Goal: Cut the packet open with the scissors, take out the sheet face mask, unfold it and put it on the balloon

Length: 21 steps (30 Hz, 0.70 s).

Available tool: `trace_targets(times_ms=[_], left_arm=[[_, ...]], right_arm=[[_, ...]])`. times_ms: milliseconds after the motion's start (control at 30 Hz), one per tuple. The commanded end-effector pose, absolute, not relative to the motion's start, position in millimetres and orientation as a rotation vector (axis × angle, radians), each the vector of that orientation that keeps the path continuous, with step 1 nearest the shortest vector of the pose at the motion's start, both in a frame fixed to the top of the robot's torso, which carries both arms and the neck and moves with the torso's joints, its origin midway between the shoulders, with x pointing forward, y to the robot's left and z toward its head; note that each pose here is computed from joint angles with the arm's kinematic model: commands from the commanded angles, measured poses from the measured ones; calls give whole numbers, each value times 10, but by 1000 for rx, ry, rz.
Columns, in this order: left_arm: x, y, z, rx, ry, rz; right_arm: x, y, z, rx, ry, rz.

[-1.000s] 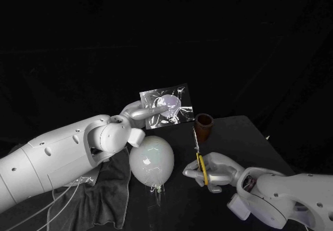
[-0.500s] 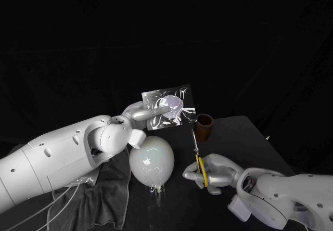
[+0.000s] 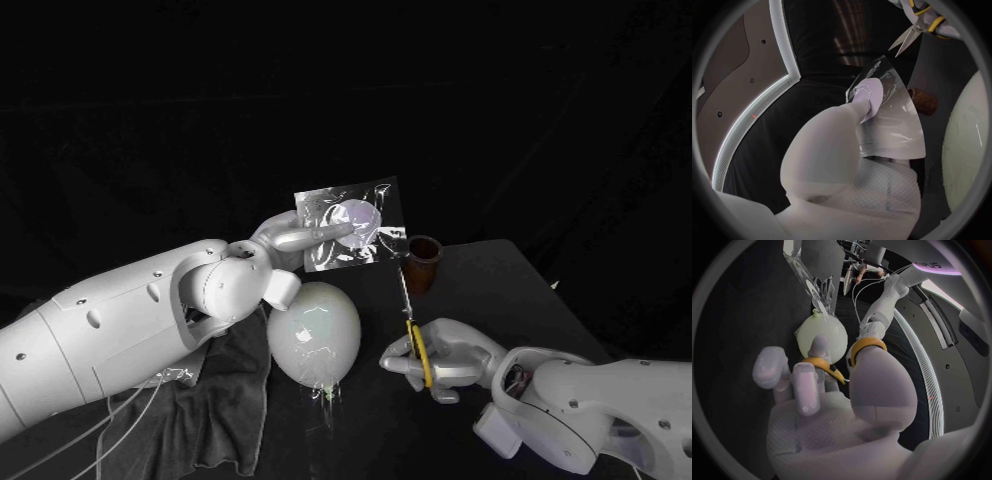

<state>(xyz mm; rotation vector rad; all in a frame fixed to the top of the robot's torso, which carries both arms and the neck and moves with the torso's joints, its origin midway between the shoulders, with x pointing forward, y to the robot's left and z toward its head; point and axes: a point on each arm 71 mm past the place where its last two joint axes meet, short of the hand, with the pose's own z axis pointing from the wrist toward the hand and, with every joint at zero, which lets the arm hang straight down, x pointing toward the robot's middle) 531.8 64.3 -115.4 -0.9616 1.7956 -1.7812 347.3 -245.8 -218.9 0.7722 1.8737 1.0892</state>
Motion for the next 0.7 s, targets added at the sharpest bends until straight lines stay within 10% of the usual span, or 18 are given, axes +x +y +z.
trace_targets(times_ms=[33,700], left_arm=[[5296,616,-1134,-929,1814,-1806],[5279,609,-1136,-911,1833,-1807]], right_arm=[[3467,-2442,-2177,750,1875,1111],[3493,-2434,-2124,735,1854,1121]])
